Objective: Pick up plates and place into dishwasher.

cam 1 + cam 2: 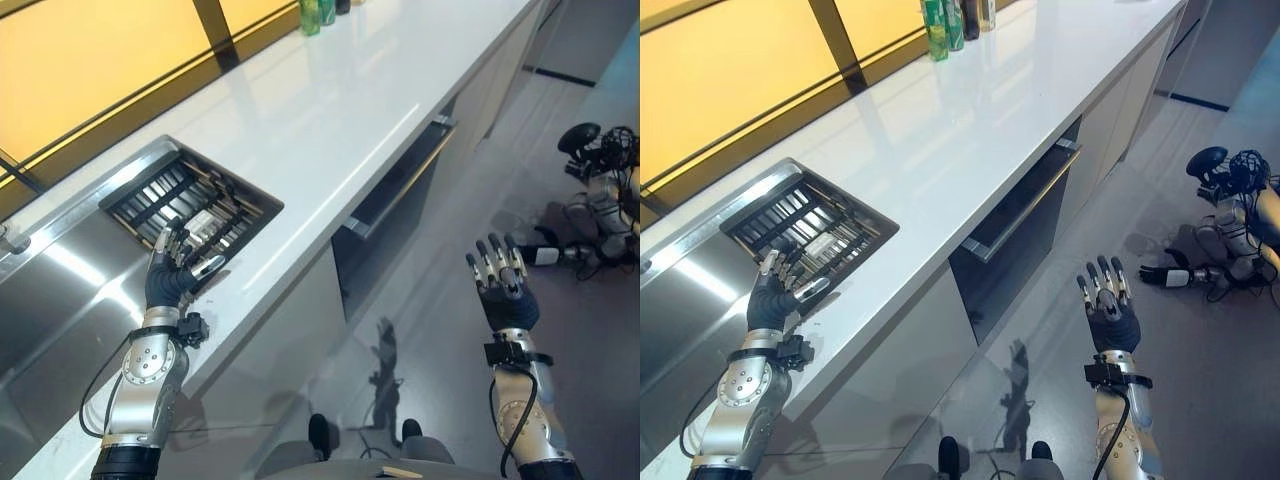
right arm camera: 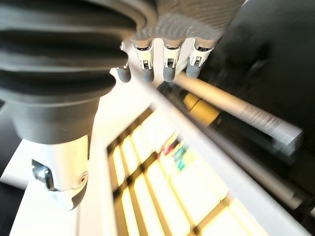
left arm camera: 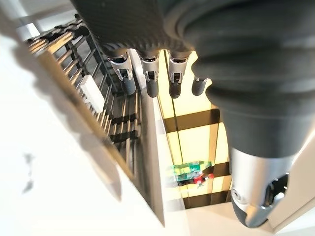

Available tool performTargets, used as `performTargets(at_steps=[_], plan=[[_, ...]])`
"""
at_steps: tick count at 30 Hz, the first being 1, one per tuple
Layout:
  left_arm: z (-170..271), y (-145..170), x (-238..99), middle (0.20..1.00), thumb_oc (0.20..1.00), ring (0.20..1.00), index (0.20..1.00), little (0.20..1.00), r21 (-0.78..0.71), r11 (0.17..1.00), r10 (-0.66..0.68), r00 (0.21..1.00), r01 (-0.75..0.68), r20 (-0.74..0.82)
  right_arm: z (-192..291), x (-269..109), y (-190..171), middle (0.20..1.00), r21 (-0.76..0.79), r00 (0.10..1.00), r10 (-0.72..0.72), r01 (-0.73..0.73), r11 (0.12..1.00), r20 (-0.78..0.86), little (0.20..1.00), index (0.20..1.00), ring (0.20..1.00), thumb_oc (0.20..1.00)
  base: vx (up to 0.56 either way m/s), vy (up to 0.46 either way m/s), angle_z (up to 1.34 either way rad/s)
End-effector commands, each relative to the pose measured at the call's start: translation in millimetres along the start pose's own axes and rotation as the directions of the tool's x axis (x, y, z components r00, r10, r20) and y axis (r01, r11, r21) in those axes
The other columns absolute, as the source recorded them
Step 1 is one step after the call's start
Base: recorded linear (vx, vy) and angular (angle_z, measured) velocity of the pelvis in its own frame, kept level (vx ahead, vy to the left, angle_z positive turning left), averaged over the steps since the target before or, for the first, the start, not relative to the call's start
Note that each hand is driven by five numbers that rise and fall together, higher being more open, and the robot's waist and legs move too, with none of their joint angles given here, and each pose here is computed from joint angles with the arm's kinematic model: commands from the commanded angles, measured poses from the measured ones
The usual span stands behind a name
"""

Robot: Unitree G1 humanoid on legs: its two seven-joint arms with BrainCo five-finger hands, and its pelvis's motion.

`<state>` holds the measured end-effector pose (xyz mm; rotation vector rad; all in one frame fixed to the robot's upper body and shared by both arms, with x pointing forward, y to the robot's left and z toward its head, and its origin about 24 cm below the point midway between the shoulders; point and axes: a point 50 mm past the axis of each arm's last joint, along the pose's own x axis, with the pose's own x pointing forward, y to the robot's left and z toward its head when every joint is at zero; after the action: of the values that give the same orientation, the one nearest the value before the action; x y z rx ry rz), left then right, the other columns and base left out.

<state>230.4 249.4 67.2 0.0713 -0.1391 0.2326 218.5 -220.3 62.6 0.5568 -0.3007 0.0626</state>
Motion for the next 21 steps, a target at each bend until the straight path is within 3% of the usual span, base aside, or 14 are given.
performTargets(at_steps=[1, 7, 14, 21], plan=[[26.7, 5.7, 6.2, 1.000, 1.000, 1.000, 1.000, 1.000, 0.054, 0.998, 0.010, 0.992, -0.017, 0.125, 26.2, 24.3, 44.7, 1.000, -0.158, 0.961, 0.238, -0.215, 0.964, 0.140, 1.000, 1.000, 1.000, 1.000, 0.07, 0.122, 0.03], [31.7, 5.4, 11.6, 1.000, 1.000, 1.000, 1.000, 1.000, 0.019, 0.999, 0.023, 0.988, -0.027, 0.153, 34.1, 38.2, 78.5, 1.000, -0.316, 0.910, 0.371, -0.303, 0.899, 0.183, 1.000, 1.000, 1.000, 1.000, 0.06, 0.060, 0.25], [33.8, -10.6, 16.4, 1.000, 1.000, 1.000, 1.000, 1.000, -0.053, 0.996, -0.057, 0.986, 0.066, 0.155, 37.9, 48.5, 80.8, 1.000, -0.454, 0.925, 0.339, -0.231, 0.860, 0.171, 1.000, 1.000, 1.000, 1.000, 0.09, -0.134, 0.88], [38.1, -28.7, 22.2, 1.000, 1.000, 1.000, 1.000, 1.000, -0.050, 0.992, -0.107, 0.984, 0.115, 0.146, 31.1, 58.1, 88.4, 1.000, -0.484, 0.935, 0.333, -0.238, 0.842, 0.119, 1.000, 1.000, 1.000, 1.000, 0.08, -0.274, 1.09]])
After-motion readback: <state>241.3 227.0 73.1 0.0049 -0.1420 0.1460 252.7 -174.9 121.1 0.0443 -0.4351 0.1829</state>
